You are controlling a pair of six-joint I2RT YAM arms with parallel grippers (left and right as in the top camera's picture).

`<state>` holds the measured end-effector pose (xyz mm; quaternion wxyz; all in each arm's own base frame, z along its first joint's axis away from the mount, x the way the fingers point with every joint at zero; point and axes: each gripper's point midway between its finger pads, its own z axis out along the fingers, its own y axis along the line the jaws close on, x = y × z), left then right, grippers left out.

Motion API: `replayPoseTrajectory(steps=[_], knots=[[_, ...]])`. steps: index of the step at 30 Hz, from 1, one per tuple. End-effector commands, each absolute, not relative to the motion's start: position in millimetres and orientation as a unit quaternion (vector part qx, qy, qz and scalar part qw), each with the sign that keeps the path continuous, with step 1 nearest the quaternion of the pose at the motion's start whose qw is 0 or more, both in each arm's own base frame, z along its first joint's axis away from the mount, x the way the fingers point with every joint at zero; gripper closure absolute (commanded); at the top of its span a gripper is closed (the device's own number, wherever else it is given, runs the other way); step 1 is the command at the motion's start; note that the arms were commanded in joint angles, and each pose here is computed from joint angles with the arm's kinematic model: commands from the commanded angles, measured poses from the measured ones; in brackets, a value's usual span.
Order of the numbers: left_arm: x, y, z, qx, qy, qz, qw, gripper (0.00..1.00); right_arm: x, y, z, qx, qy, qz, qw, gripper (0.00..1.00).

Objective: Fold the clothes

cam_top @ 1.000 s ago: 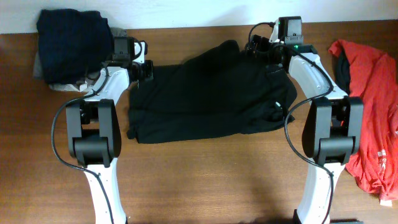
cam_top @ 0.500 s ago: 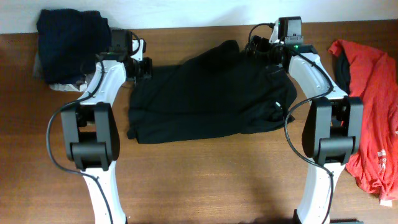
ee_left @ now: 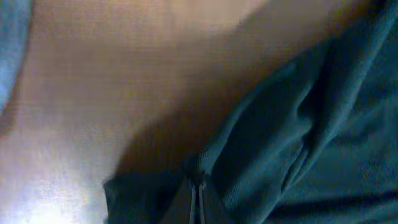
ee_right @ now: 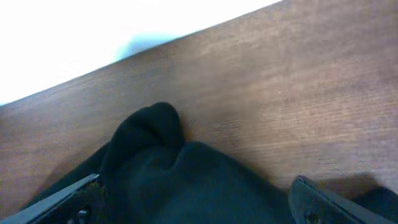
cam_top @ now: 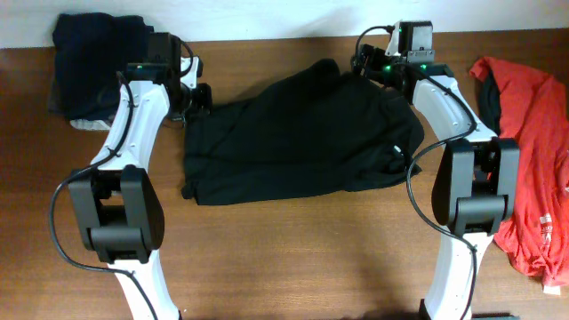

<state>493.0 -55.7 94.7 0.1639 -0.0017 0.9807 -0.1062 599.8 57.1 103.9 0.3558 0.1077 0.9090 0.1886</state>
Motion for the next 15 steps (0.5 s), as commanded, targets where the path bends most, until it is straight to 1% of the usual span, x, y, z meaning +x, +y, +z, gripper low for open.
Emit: replayPoseTrajectory(steps=[1, 9, 15], knots=[[483.8, -54.0, 113.3, -0.005, 0.981, -0.103, 0.164, 0.99, 606.6, 63.9, 110.6, 0.101, 0.901, 0.195, 0.374, 0.01], [484.2, -54.1, 113.5, -0.005, 0.981, -0.103, 0.164, 0.99, 626.5, 84.2, 139.2, 0.056, 0.872, 0.208, 0.440, 0.02], [484.1, -54.2, 113.4, -0.005, 0.981, -0.104, 0.164, 0.99, 630.4, 120.0, 122.2, 0.031, 0.877, 0.214, 0.428, 0.02]])
